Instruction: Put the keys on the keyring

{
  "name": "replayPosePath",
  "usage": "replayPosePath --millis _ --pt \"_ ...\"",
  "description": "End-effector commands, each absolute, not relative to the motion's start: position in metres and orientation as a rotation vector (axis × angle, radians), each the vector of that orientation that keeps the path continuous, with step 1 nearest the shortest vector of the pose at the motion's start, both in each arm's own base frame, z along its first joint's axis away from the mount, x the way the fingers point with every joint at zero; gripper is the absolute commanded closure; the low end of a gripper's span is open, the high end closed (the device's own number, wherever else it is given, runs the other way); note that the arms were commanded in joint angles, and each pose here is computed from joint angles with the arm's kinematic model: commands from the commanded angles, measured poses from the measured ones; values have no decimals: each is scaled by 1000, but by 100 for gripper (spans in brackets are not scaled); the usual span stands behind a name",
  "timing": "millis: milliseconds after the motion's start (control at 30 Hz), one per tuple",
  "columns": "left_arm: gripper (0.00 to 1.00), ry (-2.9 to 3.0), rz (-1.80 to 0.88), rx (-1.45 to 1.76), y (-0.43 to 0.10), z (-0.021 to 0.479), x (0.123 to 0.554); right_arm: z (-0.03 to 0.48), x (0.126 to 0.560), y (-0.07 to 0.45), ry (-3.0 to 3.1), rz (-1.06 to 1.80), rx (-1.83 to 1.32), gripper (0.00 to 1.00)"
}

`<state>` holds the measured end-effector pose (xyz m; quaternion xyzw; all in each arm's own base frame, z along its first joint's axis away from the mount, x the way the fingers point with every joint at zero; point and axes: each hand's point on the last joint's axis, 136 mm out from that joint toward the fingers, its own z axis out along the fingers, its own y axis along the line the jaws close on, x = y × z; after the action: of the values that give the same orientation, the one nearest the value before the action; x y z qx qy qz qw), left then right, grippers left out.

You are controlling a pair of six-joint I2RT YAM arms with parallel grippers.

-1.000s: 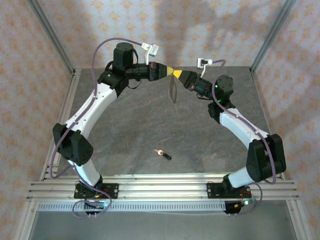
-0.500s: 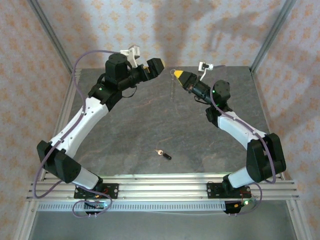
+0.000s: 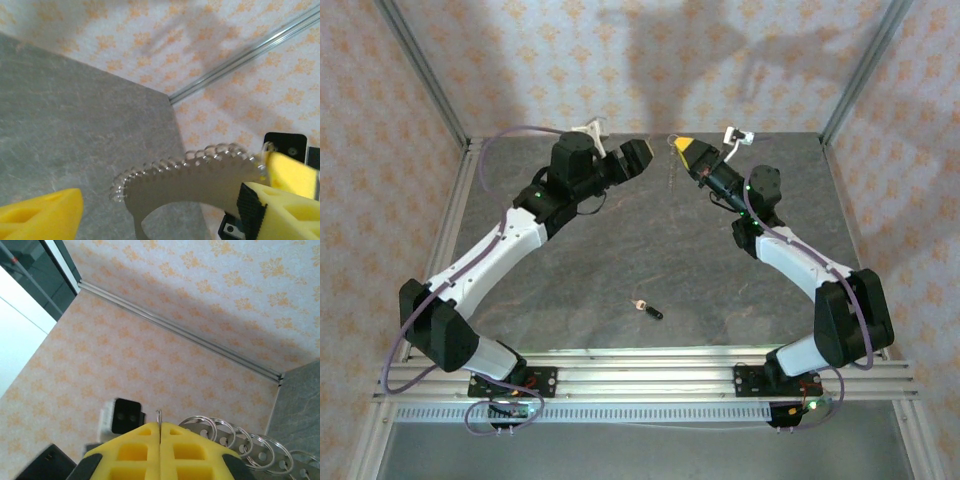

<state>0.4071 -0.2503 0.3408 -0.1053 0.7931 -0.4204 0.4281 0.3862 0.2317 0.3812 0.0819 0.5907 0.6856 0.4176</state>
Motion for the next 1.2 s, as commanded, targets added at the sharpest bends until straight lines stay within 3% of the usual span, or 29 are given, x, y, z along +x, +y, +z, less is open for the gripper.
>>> replayPosePath --millis 0,400,1167 --pt "24 1821 -1217 -232 -261 377 406 410 371 225 1370 1768 184 100" --pt "54 1733 -1352 -183 -279 399 405 405 369 233 1384 1804 196 100" --pt "68 1718 -1407 -132 -303 409 408 408 370 247 1394 1833 168 100"
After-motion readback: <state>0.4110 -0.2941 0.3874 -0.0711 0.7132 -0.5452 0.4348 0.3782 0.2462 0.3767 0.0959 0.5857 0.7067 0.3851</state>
